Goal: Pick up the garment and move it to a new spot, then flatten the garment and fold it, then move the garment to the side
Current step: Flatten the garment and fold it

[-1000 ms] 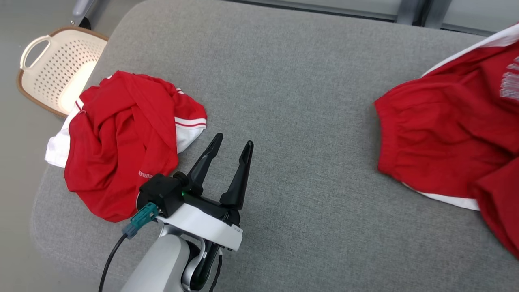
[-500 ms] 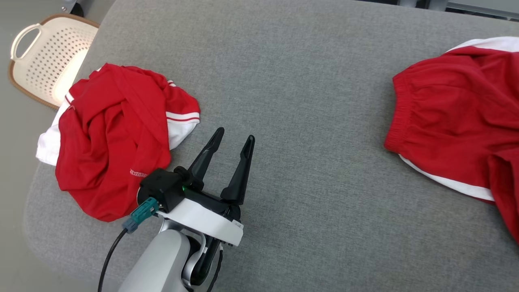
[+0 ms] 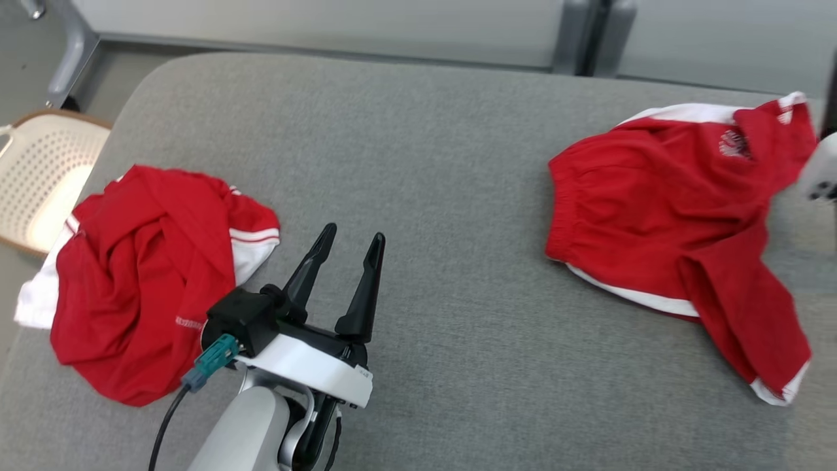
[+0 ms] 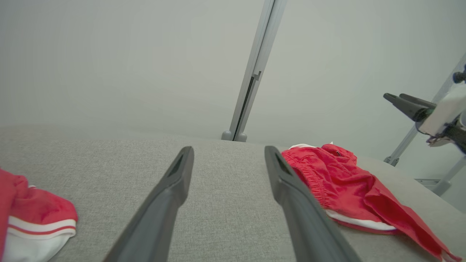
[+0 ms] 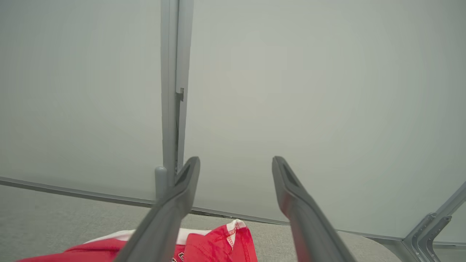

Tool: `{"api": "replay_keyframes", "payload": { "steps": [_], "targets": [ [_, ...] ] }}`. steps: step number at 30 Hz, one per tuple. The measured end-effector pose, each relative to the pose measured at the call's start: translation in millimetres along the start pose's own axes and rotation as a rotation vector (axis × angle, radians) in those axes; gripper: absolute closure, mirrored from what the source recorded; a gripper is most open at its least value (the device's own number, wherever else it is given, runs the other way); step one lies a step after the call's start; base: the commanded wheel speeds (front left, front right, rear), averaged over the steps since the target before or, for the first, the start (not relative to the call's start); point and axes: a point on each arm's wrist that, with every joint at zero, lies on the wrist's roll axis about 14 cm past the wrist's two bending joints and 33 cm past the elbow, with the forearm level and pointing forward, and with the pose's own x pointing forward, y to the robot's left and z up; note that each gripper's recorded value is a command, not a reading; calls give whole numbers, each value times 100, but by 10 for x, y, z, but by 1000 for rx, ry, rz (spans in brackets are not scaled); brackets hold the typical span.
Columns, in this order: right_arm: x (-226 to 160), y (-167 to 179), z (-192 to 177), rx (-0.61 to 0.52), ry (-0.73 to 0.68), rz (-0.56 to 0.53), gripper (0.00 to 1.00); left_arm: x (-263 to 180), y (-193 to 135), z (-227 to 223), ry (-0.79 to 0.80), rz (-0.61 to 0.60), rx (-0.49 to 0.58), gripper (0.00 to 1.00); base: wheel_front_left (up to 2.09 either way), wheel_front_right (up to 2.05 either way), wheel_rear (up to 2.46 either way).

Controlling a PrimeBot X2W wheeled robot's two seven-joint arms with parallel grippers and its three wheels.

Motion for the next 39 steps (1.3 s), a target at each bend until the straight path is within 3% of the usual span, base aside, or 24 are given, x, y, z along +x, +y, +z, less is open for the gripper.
{"api": "replay_keyframes", "payload": {
  "steps": [12, 19, 39],
  "targets": [
    [-1184, 538, -9, 130, -137, 126, 0, -152, -326, 94, -35, -77, -16, 0, 0, 0, 0],
    [-1972, 744, -470, 175, -56, 150, 0, -170, -394, 2, -9, -86, -22, 0, 0, 0, 0],
    [-1906, 954, -1271, 13, 190, 232, 0, -129, -206, -176, 44, -41, -27, 0, 0, 0, 0]
  ]
}}
